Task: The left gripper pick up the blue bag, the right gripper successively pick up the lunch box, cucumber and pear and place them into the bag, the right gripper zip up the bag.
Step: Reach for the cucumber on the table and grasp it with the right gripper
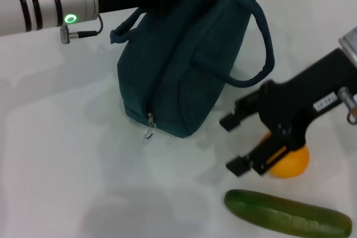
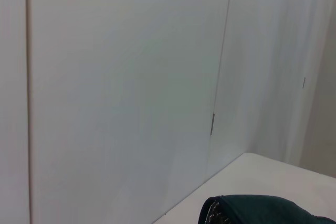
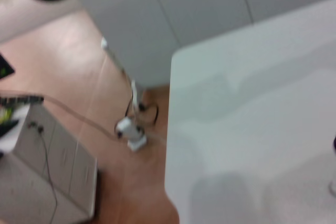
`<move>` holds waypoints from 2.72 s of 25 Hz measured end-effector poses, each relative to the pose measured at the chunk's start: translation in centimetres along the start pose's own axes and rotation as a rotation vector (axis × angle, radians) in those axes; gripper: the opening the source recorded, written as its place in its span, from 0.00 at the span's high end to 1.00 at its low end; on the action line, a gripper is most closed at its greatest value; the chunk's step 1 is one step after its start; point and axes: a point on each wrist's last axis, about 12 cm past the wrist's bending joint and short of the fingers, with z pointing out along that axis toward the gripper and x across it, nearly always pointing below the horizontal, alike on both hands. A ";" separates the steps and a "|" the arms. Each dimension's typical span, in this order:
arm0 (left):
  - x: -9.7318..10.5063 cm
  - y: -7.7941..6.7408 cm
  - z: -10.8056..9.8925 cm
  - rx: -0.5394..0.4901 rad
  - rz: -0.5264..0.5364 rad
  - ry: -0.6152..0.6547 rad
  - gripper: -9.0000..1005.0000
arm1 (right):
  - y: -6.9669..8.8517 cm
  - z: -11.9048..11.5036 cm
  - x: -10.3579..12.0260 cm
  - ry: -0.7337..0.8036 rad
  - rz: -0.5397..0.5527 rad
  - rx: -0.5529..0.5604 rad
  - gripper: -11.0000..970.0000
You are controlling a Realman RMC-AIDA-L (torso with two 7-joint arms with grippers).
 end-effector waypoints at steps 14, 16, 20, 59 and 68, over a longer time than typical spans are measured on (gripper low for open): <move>0.3 0.0 0.1 -0.004 -0.022 0.002 0.91 | -0.1 4.7 0.5 0.331 0.056 0.061 0.10; 0.3 -0.1 0.2 -0.002 -0.030 0.003 0.91 | -0.2 5.3 0.7 0.356 0.058 0.079 0.10; 0.3 0.0 0.2 -0.002 -0.035 0.003 0.91 | -0.4 5.9 1.1 0.397 0.065 0.106 0.10; 0.0 0.4 0.5 -0.034 -0.038 0.004 0.91 | -0.3 9.8 2.3 0.565 -0.019 0.151 0.10; -0.2 0.4 0.7 -0.032 -0.028 0.004 0.91 | -0.2 10.2 2.4 0.582 -0.032 0.147 0.10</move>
